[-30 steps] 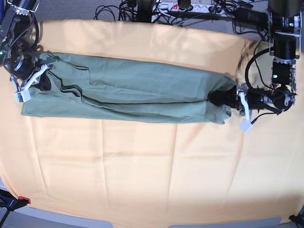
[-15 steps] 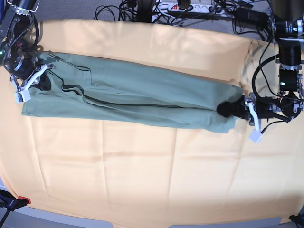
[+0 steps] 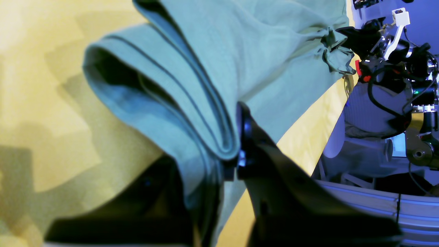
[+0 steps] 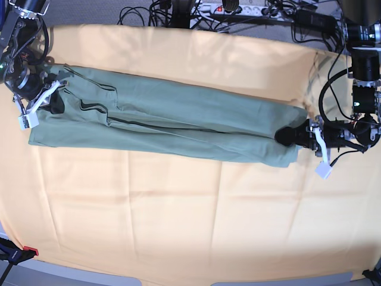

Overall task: Fold the T-shirt properly
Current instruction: 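Move the left gripper to the strip's free end and grasp it, then drag the held end toward the right gripper, folding the strip in half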

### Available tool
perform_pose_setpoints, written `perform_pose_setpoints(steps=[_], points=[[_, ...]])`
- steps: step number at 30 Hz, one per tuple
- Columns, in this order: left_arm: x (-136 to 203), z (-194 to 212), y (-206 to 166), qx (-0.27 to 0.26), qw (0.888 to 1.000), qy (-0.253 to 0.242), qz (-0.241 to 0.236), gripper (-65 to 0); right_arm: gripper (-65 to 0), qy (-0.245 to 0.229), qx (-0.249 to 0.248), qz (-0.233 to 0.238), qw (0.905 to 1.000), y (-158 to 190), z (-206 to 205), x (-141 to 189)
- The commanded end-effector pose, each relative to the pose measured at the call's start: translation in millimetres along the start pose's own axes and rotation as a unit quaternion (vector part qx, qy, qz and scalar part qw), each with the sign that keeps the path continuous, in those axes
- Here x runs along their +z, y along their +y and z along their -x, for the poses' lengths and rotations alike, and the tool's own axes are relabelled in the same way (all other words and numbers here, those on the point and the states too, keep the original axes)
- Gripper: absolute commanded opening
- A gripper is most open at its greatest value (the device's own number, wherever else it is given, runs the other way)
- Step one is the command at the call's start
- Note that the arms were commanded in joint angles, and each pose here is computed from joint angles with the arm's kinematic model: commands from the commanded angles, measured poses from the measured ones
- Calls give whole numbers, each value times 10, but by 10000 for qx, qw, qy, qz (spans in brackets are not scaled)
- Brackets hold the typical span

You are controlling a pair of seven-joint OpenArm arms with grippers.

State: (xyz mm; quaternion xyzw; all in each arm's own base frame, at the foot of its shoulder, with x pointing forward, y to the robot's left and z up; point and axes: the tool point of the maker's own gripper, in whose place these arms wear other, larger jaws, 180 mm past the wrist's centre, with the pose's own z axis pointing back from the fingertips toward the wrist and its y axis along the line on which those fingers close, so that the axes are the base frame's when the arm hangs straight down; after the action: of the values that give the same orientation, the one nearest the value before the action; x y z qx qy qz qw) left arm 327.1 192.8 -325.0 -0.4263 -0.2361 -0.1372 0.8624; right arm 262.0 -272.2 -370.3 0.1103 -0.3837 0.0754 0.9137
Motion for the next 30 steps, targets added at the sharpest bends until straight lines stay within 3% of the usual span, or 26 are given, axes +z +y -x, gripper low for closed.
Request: perform_pose_setpoints(steps=[1,16,24,30], points=[[108,-226,-71,-232,9994,-245,6,-650,-650,-130,103,58,9998,-56,-113,48],[-252,-492,-881,-1493,9852,-419,724,-650,-650,-126,104,59,9998,-57,-112,48],[-773,-283,-1274,-1458,9778,-195,1489,-650,-650,-128,103,58,9998,-56,-113,48],[-1122,-178,-1663,-1618,9617,-335,2188,-650,-650,-86,106,60,9999,-58,-98,48]])
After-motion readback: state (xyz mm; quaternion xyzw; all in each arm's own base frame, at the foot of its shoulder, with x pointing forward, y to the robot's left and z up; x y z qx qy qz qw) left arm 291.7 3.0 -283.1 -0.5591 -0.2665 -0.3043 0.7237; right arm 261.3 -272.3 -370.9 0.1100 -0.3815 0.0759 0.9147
